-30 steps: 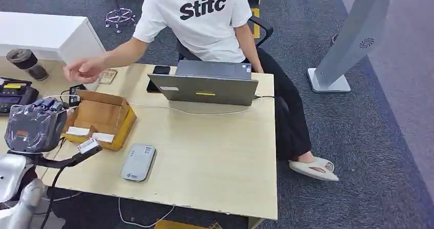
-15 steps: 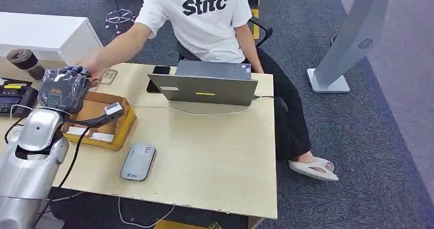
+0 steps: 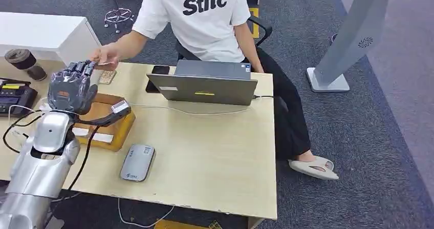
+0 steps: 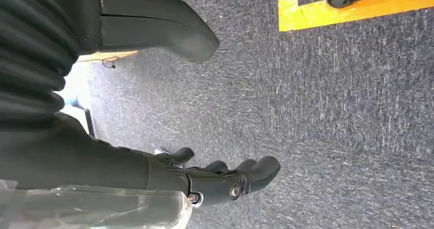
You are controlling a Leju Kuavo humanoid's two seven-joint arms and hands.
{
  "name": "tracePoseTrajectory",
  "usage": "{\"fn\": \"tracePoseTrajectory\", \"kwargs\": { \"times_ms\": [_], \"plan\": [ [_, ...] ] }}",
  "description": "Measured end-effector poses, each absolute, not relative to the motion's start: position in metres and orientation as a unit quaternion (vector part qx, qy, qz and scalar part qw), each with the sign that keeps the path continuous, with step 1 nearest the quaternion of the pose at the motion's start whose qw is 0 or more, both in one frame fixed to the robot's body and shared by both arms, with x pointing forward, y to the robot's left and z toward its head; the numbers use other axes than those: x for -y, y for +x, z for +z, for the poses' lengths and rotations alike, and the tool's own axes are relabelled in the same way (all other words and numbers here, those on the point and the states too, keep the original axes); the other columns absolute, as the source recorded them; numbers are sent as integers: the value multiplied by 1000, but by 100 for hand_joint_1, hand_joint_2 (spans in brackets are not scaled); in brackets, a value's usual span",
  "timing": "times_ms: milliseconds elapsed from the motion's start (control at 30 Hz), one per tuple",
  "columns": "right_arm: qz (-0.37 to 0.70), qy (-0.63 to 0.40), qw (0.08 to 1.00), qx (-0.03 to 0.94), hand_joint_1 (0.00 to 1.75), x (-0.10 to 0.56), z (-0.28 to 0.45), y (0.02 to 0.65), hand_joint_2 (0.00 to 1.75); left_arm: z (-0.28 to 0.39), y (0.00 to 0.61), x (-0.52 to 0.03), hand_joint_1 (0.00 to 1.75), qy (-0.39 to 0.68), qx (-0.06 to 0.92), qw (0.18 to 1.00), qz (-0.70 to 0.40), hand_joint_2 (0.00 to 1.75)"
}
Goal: Pass the card to the sensor for recognition and then transmit it.
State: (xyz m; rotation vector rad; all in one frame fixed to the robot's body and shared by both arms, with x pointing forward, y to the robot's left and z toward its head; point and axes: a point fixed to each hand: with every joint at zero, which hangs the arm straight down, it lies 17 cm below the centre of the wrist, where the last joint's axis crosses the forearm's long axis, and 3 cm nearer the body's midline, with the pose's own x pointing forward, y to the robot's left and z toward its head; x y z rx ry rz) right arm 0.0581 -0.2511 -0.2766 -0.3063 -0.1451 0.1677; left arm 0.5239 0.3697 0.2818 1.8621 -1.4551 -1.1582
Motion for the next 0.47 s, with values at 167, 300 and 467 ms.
{"fn": "tracePoseTrajectory", "kwargs": {
  "times_ms": [167, 300, 467],
  "plan": [
    [84, -149, 983, 64, 0, 250, -277, 55, 175, 271, 516, -377, 0, 694, 522, 247, -430, 175],
    [84, -146, 984, 58, 0, 249, -278, 51, 175, 257, 502, -400, 0, 701, 506, 249, -437, 175],
    [84, -145, 984, 58, 0, 248, -278, 51, 175, 249, 494, -416, 0, 705, 493, 253, -442, 175]
  ]
}}
